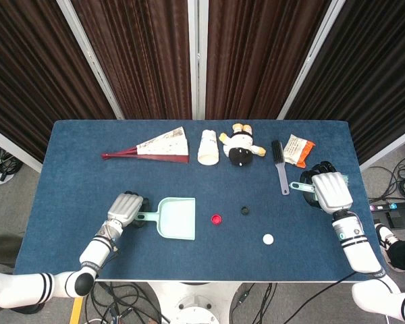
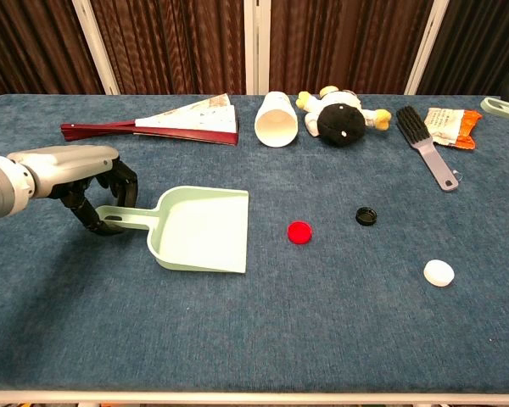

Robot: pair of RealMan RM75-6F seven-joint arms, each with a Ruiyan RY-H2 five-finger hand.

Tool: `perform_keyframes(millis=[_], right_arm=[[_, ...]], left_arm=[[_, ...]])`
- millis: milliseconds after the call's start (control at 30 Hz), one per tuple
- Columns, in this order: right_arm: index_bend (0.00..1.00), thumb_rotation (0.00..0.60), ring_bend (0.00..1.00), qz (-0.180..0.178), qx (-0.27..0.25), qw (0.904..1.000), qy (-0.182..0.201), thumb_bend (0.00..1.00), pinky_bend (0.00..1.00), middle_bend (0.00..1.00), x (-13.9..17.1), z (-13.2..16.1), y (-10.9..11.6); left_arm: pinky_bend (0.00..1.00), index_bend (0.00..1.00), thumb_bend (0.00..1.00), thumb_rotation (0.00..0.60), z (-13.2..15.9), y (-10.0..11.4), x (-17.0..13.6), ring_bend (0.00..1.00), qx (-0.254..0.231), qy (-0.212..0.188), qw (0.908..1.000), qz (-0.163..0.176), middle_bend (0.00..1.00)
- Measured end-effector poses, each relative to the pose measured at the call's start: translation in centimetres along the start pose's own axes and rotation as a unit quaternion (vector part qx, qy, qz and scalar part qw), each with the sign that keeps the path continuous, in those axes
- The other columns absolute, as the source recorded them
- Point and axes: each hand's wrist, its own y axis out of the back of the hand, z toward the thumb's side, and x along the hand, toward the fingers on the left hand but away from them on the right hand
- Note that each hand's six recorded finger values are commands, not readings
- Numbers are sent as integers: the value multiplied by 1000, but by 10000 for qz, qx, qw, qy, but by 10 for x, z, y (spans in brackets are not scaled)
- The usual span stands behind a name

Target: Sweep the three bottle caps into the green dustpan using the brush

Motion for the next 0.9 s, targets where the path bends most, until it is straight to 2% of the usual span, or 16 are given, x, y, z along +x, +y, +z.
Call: perform_keyframes(millis=[200, 467, 567, 733, 900], right_arm=[[663, 600, 254, 29, -75, 10000, 41, 454, 181, 597, 1, 3, -3], [663, 600, 254, 182, -607, 9976, 286, 471, 181, 597, 4, 17, -11], [663, 600, 254, 267, -948, 9939, 487, 484, 181, 597, 6, 29, -15], [664, 600, 254, 422, -1568, 9827, 887, 516, 181, 597, 6, 55, -27], [667, 600, 254, 554, -1934, 9713, 1272, 521, 181, 598, -2, 83, -45]], left_arm=[[253, 583, 368, 600, 2, 1, 2, 357, -86, -57, 9999, 79, 545], [255, 587, 379, 600, -2, 12, -4, 364, 108, -120, 9998, 143, 549], [255, 587, 379, 600, -2, 16, -5, 364, 197, -134, 9997, 85, 549], [255, 587, 380, 600, -3, 20, -2, 364, 252, -120, 9996, -55, 549], [255, 587, 380, 600, -2, 21, 1, 364, 262, -111, 9992, -264, 549]])
